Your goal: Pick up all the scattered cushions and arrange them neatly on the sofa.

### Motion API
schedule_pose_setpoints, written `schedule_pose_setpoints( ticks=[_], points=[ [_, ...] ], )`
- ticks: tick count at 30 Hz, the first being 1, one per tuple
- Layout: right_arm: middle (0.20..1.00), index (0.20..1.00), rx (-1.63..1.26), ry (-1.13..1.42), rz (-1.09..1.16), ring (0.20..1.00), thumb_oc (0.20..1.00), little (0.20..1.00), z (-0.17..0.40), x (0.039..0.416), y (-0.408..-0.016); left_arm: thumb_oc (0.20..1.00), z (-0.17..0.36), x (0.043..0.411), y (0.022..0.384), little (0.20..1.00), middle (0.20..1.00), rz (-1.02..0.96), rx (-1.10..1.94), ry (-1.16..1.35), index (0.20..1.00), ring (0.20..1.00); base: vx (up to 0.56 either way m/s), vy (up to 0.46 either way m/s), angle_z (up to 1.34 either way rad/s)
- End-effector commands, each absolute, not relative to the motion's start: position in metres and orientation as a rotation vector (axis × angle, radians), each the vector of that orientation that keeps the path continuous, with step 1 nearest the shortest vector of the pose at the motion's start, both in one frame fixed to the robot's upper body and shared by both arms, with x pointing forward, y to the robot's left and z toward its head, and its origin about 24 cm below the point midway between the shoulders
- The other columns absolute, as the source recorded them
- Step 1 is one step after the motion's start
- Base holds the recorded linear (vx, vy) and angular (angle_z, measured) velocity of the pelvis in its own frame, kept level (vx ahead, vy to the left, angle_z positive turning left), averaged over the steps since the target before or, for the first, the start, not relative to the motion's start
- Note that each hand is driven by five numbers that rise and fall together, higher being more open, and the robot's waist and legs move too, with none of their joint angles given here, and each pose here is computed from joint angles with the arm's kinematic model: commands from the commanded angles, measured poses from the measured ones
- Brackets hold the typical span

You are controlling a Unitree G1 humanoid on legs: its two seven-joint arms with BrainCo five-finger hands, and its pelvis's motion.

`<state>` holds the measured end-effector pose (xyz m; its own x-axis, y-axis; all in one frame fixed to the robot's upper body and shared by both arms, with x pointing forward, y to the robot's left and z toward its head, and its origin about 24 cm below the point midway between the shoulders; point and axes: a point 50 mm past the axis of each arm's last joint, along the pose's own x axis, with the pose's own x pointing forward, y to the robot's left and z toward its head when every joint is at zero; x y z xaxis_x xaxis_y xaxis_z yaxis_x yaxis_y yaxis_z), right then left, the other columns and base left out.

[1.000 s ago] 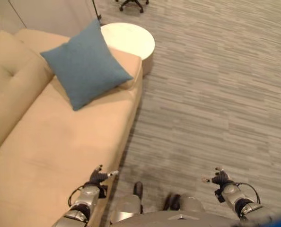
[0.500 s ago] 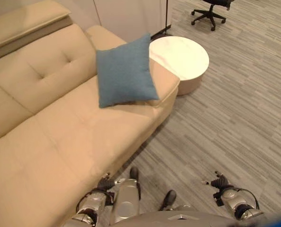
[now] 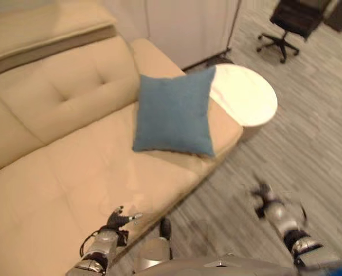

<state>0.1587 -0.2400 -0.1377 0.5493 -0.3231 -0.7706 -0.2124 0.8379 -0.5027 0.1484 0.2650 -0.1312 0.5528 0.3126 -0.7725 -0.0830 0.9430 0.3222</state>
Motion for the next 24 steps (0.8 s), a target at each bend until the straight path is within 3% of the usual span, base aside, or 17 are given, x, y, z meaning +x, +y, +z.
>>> schedule_pose_setpoints(
  ticks=[1,15,24],
  points=[
    [1.000,1.000,-0.609,0.944,-0.092,1.000,1.000,1.000,-0.128,0.172,-0.248,1.000,-0.139,0.140,0.251,1.000,1.000,0.206,0.263,0.986,1.000,1.000,0.36,-0.029,0.57],
    [1.000,1.000,-0.555,0.976,-0.205,1.000,1.000,1.000,-0.127,0.159,-0.270,1.000,-0.136,0.162,0.229,1.000,1.000,0.144,0.255,0.924,1.000,1.000,0.16,-0.097,0.87],
    [1.000,1.000,-0.436,0.855,-0.364,1.000,1.000,1.000,-0.114,0.170,-0.281,1.000,-0.121,0.177,0.248,1.000,1.000,0.276,0.229,0.823,1.000,1.000,0.11,0.061,0.37]
  ],
)
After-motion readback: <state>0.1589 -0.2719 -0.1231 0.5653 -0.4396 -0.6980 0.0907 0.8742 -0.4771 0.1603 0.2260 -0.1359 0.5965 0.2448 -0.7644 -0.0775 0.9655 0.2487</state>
